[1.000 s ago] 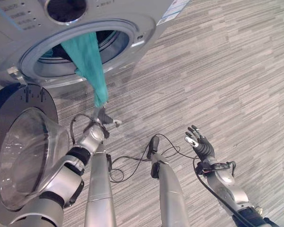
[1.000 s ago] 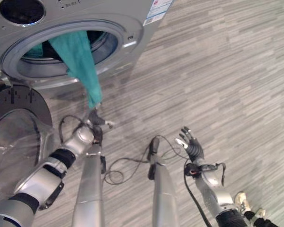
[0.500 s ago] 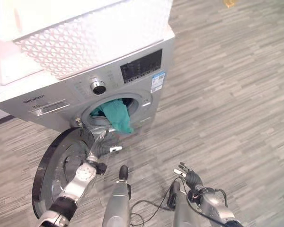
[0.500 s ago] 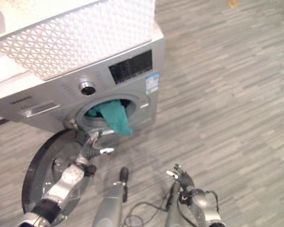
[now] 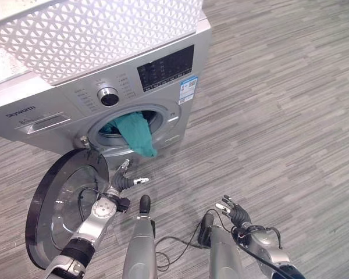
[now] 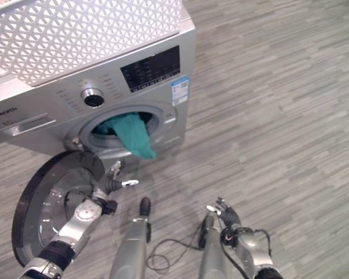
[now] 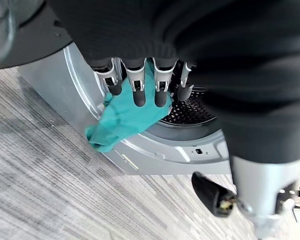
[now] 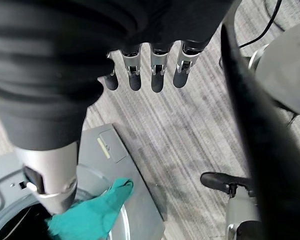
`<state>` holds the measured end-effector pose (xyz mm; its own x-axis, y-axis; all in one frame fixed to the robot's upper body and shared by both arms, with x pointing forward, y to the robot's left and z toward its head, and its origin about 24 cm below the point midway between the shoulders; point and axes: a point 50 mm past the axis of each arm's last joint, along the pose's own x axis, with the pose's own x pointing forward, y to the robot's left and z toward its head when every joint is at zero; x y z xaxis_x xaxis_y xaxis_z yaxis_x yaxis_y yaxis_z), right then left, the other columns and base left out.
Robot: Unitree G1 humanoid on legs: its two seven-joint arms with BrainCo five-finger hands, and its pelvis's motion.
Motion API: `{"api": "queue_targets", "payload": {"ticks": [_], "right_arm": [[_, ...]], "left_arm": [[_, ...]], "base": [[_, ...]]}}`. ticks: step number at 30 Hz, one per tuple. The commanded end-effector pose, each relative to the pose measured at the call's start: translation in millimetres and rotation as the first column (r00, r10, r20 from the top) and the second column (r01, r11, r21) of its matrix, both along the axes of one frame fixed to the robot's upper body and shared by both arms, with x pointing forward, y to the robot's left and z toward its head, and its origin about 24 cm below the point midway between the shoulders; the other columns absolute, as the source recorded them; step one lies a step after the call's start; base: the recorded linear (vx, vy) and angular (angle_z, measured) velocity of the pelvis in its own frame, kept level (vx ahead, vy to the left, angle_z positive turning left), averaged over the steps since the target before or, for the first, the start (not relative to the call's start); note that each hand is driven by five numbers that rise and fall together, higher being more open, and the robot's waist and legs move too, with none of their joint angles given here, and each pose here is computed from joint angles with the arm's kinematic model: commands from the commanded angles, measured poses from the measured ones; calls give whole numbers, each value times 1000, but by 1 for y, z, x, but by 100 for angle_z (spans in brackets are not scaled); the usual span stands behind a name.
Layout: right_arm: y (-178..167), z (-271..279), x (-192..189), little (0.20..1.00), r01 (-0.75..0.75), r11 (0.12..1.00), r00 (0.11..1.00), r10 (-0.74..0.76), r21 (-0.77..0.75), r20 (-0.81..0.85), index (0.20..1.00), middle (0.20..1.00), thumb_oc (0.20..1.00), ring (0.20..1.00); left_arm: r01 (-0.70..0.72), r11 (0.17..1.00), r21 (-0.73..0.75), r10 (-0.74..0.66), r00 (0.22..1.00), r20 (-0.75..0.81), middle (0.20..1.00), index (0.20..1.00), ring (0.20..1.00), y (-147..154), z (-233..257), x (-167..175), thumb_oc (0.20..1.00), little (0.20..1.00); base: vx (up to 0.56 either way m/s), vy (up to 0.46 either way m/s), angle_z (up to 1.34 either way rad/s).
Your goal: Grab the laundry basket,head to the washer,open it,put in the laundry and shut it.
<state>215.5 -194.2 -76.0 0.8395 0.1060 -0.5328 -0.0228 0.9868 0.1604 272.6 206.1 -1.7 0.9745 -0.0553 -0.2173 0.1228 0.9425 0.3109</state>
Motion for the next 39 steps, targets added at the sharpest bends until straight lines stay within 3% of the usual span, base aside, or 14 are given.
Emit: {"api": "queue_targets", "payload": {"ticks": [1,2,4,10,19,33,39], "right_arm": [[-25,-8,-35,1000,-16,999,999,15,-42,-30,1000,1000,1000,1000],[-35,-23,-45,1000,33,996,994,-41,-79,-106,1000,1000,1000,1000],[-35,-23,-45,1000,32,996,994,-40,-79,-105,1000,1000,1000,1000],[-41,-37,-60,1000,83,992,979,-99,-96,-178,1000,1000,1000,1000],[-29,-46,-66,1000,83,993,969,-100,-83,-225,1000,1000,1000,1000],[-16,-48,-57,1000,63,995,969,-78,-74,-233,1000,1000,1000,1000],[-22,-41,-43,1000,35,991,977,-61,-131,-203,1000,1000,1000,1000]], "left_arm": [[12,1000,19,-11,998,-62,1000,1000,1000,23,-15,-29,1000,1000],[9,1000,4,-9,993,-118,1000,1000,1000,28,-27,-44,1000,1000],[9,1000,4,-8,993,-118,1000,1000,1000,28,-27,-44,1000,1000],[-41,999,36,51,933,-355,1000,1000,1000,46,-72,-97,1000,1000],[-48,988,147,115,863,-493,1000,1000,1000,54,-99,-132,1000,1000],[-101,992,70,123,828,-547,1000,1000,1000,33,-114,-136,1000,1000],[-65,998,25,68,867,-494,1000,1000,1000,15,-106,-112,1000,1000]], "base": [[115,-30,-3],[89,-40,-7],[32,-20,3],[93,-53,12],[55,-54,20],[-66,-106,14],[-304,-175,42]]}}
